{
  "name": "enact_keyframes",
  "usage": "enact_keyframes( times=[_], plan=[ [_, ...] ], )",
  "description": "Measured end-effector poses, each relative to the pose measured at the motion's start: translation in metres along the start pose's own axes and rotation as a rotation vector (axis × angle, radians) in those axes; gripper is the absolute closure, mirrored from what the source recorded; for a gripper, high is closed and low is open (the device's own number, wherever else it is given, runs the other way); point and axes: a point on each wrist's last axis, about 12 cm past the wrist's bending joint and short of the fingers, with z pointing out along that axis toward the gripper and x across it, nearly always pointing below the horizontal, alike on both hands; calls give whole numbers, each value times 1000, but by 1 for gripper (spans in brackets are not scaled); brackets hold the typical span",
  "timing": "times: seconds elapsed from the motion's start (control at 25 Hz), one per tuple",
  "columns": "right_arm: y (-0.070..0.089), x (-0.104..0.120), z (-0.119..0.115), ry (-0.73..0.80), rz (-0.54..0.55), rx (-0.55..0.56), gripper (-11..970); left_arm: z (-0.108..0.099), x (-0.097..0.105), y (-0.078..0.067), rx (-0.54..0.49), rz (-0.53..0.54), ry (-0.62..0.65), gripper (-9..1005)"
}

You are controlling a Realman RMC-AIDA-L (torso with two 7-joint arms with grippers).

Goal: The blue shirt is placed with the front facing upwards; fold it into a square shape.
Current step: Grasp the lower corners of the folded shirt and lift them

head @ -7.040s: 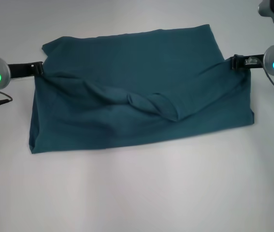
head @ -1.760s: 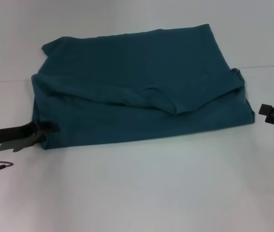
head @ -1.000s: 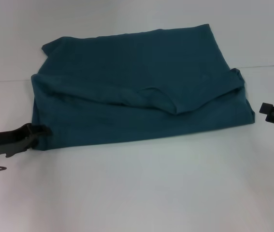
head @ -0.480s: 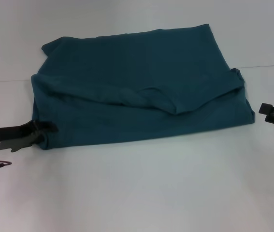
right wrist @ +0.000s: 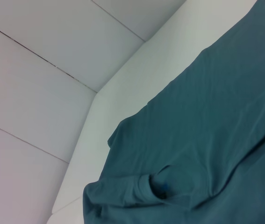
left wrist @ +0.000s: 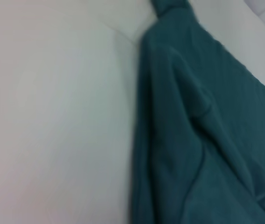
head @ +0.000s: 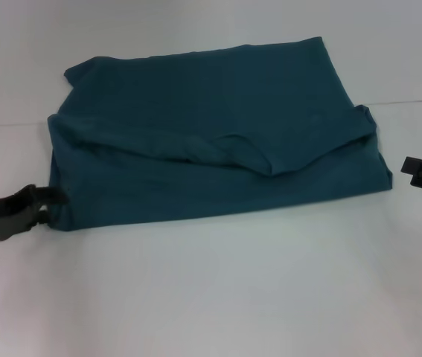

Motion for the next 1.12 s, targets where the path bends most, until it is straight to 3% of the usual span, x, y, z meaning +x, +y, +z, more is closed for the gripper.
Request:
enact_keyframes(
  times=[0.32, 1.12],
  plan=[
    [0, -1, 0, 0, -3, 0, 377, -10, 7, 10, 11, -109, 18, 457],
    [-1, 0, 1, -4, 1, 5, 377, 1, 7, 9, -11, -168, 7, 457]
  ],
)
